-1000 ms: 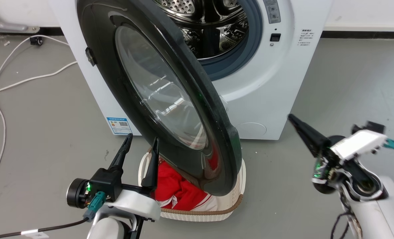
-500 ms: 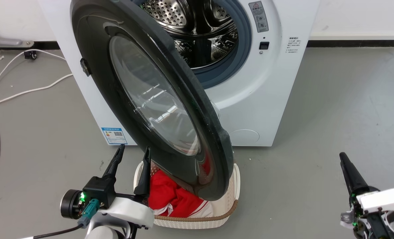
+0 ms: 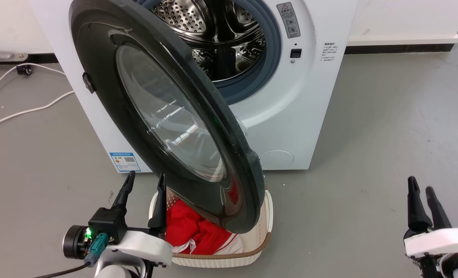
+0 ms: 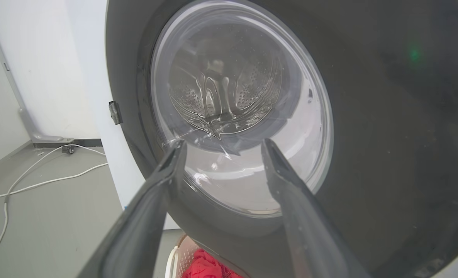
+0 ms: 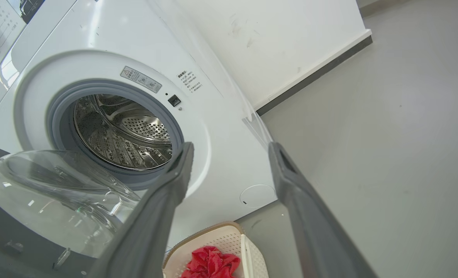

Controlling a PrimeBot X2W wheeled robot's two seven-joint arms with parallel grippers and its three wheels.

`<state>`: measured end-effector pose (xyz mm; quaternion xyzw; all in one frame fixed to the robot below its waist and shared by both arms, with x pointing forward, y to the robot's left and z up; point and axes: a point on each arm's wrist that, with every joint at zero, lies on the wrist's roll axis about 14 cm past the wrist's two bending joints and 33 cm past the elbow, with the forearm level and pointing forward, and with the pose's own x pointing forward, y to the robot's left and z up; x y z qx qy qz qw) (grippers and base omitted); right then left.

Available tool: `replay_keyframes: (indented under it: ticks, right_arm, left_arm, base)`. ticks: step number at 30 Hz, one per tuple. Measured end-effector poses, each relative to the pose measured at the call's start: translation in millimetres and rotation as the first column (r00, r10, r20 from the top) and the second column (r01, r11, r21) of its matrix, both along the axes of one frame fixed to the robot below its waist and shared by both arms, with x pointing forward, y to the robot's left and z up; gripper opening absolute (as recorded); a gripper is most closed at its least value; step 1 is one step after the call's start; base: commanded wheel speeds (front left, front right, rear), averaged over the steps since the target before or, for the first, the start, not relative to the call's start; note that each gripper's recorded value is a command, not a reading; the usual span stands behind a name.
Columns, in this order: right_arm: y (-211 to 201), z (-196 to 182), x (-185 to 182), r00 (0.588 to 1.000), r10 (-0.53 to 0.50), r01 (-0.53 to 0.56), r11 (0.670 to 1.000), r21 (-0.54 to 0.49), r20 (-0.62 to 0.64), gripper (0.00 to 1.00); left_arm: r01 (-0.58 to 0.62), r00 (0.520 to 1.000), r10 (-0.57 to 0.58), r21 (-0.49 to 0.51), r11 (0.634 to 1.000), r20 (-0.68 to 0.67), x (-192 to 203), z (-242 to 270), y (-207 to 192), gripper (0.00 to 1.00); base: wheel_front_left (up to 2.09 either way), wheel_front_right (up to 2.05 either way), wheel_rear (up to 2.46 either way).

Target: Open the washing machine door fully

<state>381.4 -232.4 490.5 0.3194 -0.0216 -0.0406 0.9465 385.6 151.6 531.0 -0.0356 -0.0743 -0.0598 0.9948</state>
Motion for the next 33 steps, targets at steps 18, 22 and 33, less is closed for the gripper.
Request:
replay_keyframes:
  ticks: [18,22,33]
  right_arm:
    - [49,56,-14,0.984,0.142,-0.044,0.782,-0.622,0.109,1.0]
    - [57,54,-23,0.984,0.154,-0.064,0.775,-0.629,0.09,1.0]
    - [55,44,-30,0.989,0.142,-0.085,0.799,-0.595,0.05,1.0]
  left_arm:
    - [-0.02,1.0,0.02,0.008,1.0,-0.007,3,-3,7,1.0]
    - [-0.017,1.0,0.017,0.009,1.0,-0.002,2,-1,6,1.0]
    - [-0.009,1.0,0.01,0.017,1.0,-0.004,3,-2,3,1.0]
  base:
    - [0.0,0.0,0.0]
    - [0.0,0.0,0.0]
    - [0.0,0.0,0.0]
